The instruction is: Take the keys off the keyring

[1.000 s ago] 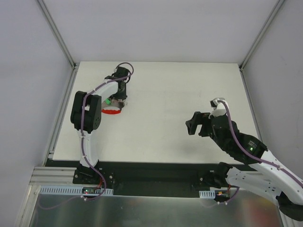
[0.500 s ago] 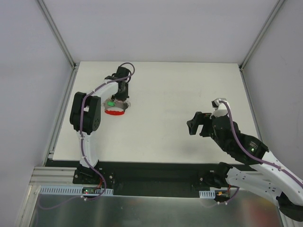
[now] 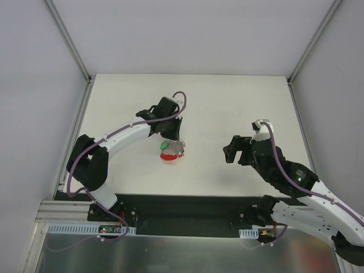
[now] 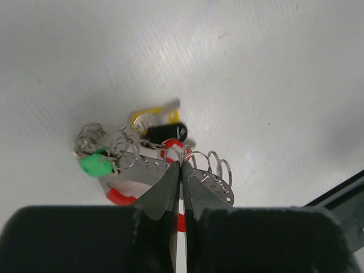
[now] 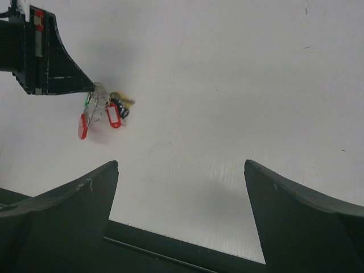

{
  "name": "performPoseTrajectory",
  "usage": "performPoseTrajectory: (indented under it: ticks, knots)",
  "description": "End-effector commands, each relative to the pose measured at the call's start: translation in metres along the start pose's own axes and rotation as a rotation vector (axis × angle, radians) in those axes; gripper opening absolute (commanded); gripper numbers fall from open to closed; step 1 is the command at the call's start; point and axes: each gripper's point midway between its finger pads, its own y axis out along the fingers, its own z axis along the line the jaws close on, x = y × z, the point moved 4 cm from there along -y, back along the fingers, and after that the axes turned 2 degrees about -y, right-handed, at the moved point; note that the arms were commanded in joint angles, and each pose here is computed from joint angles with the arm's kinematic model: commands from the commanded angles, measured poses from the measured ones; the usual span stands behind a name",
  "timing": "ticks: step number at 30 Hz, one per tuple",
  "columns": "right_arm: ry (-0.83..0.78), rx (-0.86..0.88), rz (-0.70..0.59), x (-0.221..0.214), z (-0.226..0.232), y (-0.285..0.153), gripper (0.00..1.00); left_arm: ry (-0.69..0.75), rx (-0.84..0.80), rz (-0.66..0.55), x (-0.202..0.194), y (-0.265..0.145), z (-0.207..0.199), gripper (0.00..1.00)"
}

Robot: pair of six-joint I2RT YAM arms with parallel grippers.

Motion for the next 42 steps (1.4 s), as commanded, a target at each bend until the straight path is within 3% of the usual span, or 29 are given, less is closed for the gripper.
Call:
performPoseTrajectory:
  ticks: [1,6,10,15,16,19,20,21,25,30,34,42]
  knots:
    - [0.047,0.016,0.002,-0.004,0.006,0.006,0.95,-0.045,-0.078,0.076,-0.028,0.006,-0.007,0.00]
    - [0.068,0.046,0.031,-0.018,0.015,0.019,0.95,-0.066,-0.230,0.102,-0.038,0.009,-0.024,0.02]
    - [0.061,0.100,0.046,-0.033,0.025,0.034,0.95,-0.087,-0.216,0.088,-0.041,0.004,-0.022,0.26]
    - [0.004,0.201,0.049,-0.042,0.046,0.056,0.94,-0.149,-0.077,-0.092,-0.024,-0.030,-0.005,0.57]
    - [-0.019,0.208,0.088,-0.049,0.052,0.065,0.93,-0.219,-0.038,-0.111,-0.027,-0.033,0.007,0.64]
    - [-0.074,0.247,0.159,-0.056,0.073,0.086,0.90,-0.373,0.056,-0.209,-0.033,-0.053,0.037,0.67]
    - [-0.094,0.258,0.188,-0.060,0.079,0.093,0.89,-0.451,0.076,-0.271,-0.030,-0.068,0.055,0.66]
    - [-0.107,0.277,0.207,-0.063,0.086,0.099,0.87,-0.541,0.087,-0.255,-0.044,-0.066,0.066,0.63]
    - [-0.151,0.332,0.256,-0.068,0.122,0.118,0.78,-0.715,0.190,-0.334,-0.065,-0.079,0.108,0.56]
    - [-0.288,0.271,0.318,-0.086,0.135,0.158,0.76,-0.783,0.298,-0.364,-0.095,-0.087,0.124,0.57]
    - [-0.453,0.358,0.381,-0.097,0.144,0.178,0.78,-0.783,0.272,-0.378,-0.103,-0.090,0.122,0.57]
    - [-0.370,0.626,0.521,-0.117,0.142,0.207,0.78,-0.805,0.270,-0.343,-0.123,-0.081,0.123,0.58]
